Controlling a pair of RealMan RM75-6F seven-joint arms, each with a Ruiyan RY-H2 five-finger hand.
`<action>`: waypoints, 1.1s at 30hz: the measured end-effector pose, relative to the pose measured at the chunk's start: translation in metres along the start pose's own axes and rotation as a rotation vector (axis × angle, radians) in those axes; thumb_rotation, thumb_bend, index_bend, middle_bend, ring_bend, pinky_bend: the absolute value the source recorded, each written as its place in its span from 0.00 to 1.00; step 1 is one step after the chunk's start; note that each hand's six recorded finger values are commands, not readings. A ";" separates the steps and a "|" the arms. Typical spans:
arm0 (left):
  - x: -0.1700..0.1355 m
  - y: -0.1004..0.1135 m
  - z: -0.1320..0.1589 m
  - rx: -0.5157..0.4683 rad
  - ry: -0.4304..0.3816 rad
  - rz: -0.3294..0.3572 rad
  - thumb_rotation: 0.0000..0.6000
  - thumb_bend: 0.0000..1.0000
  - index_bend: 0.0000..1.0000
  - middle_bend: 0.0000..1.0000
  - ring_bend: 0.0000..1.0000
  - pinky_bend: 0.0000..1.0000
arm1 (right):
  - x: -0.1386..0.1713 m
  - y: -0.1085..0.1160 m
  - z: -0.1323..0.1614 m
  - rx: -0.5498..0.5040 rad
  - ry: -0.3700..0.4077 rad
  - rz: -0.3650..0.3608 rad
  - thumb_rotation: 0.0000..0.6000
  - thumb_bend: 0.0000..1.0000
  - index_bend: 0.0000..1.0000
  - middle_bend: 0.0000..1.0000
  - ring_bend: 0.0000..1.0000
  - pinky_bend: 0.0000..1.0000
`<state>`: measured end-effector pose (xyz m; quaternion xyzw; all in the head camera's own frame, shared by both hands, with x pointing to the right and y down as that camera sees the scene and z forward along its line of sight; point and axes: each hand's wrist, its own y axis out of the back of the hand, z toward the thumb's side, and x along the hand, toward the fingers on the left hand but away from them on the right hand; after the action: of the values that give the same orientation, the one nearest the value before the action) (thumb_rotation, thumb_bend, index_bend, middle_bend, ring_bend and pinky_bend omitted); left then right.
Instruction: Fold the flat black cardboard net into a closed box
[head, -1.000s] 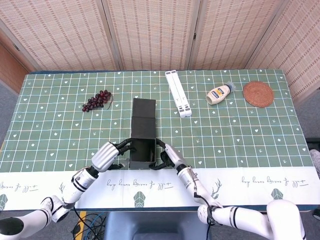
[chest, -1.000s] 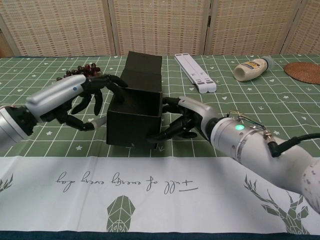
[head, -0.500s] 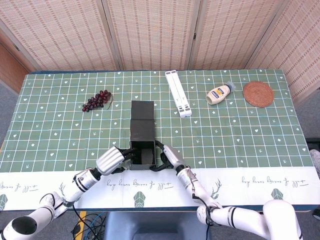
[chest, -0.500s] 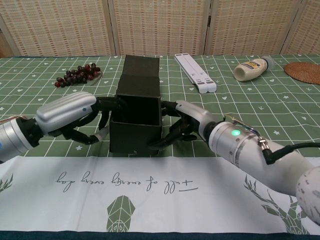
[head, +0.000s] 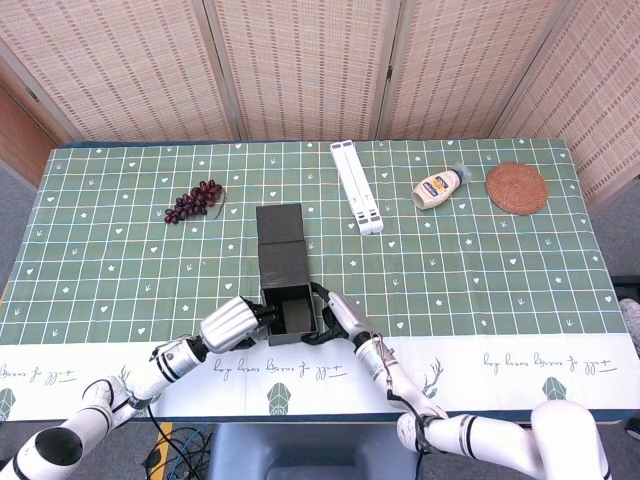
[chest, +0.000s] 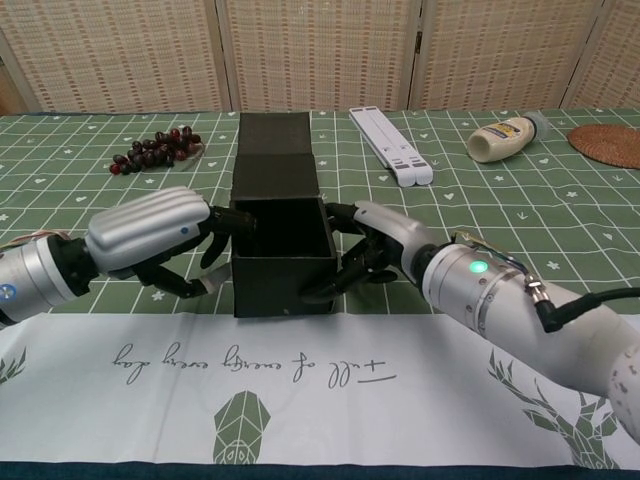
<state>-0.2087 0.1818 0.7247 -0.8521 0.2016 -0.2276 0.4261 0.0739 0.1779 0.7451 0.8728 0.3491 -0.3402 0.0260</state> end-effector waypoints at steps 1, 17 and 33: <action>0.000 0.000 0.000 0.000 0.001 0.001 1.00 0.05 0.55 0.43 0.58 0.82 | 0.000 0.000 0.000 -0.002 0.000 0.000 1.00 0.45 0.42 0.45 0.86 1.00; -0.011 0.011 -0.007 -0.058 0.060 0.044 1.00 0.05 0.20 0.14 0.56 0.81 | 0.001 0.004 -0.002 -0.025 -0.009 -0.022 1.00 0.45 0.42 0.41 0.86 1.00; -0.037 0.041 -0.010 -0.147 0.176 0.084 1.00 0.05 0.07 0.04 0.54 0.82 | -0.007 0.016 -0.008 -0.011 -0.018 -0.096 1.00 0.45 0.28 0.30 0.84 1.00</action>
<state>-0.2505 0.1725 0.6885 -0.8485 0.2898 -0.2682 0.3522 0.0854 0.1639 0.7526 0.8517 0.3921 -0.3471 0.0177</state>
